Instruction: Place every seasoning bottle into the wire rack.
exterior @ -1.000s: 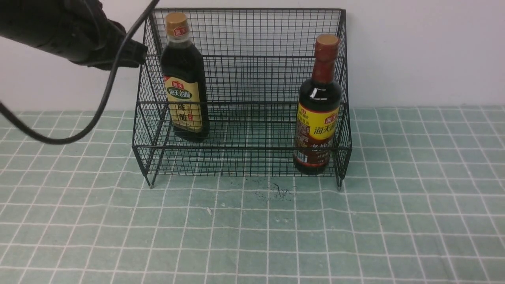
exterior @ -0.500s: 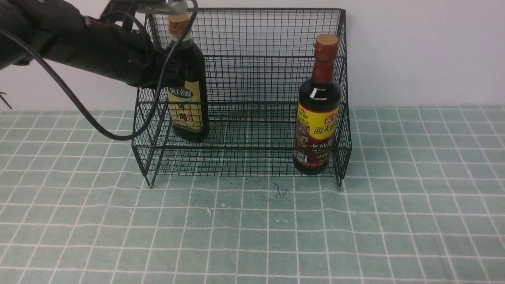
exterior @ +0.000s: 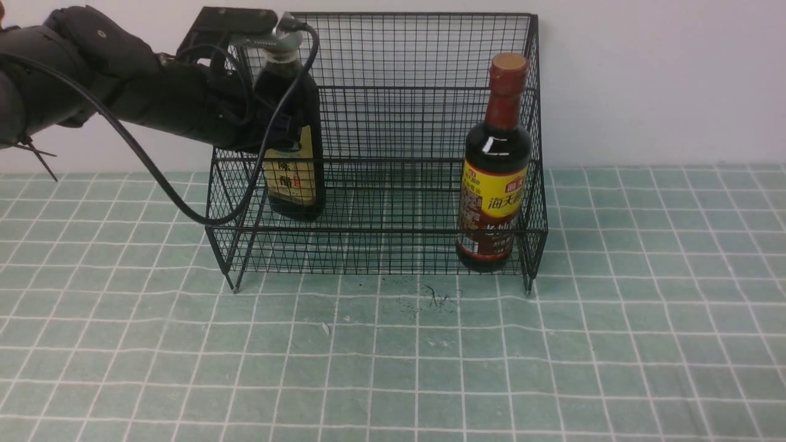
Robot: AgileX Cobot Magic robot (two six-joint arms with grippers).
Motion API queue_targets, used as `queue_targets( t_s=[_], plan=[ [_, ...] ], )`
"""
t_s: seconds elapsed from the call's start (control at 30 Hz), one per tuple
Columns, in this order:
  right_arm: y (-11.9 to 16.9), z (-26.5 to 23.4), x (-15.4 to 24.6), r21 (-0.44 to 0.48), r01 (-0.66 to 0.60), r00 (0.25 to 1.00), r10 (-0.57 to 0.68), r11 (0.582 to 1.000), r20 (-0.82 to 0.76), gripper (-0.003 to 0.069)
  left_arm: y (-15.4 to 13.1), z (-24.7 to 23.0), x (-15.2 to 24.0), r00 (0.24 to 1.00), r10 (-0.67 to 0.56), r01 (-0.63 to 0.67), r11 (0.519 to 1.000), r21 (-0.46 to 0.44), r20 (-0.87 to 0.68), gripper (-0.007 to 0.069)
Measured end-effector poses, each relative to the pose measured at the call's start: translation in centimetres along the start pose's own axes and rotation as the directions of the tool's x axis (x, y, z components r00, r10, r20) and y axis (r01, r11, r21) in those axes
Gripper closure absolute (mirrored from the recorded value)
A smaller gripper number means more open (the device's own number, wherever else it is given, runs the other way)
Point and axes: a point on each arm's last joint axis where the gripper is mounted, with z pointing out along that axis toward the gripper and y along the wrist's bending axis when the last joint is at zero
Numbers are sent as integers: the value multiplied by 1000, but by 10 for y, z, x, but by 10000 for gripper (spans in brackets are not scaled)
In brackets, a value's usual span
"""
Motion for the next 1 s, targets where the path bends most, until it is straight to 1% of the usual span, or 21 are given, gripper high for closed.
queue_targets(
  t_s=[0.47, 0.6, 0.73, 0.87, 1.0],
  plan=[
    [0, 0, 0, 0, 0, 1000, 0, 1000, -1, 673, 2, 9, 0, 996, -77, 77, 997, 17, 34, 631],
    [0, 0, 0, 0, 0, 1000, 0, 1000, -1, 673, 1, 9, 0, 996, -80, 80, 996, 27, 32, 631],
    [0, 0, 0, 0, -4, 1000, 4, 1000, -1, 673, -3, 7, 3, 998, -62, 63, 996, 59, -11, 631],
    [0, 0, 0, 0, -7, 1000, 7, 1000, -1, 673, -9, -5, 3, 999, -10, 14, 997, 81, -45, 631],
    [0, 0, 0, 0, -7, 1000, 7, 1000, -1, 673, -23, -45, -11, 999, 27, -26, 998, 61, -24, 631]
  ],
)
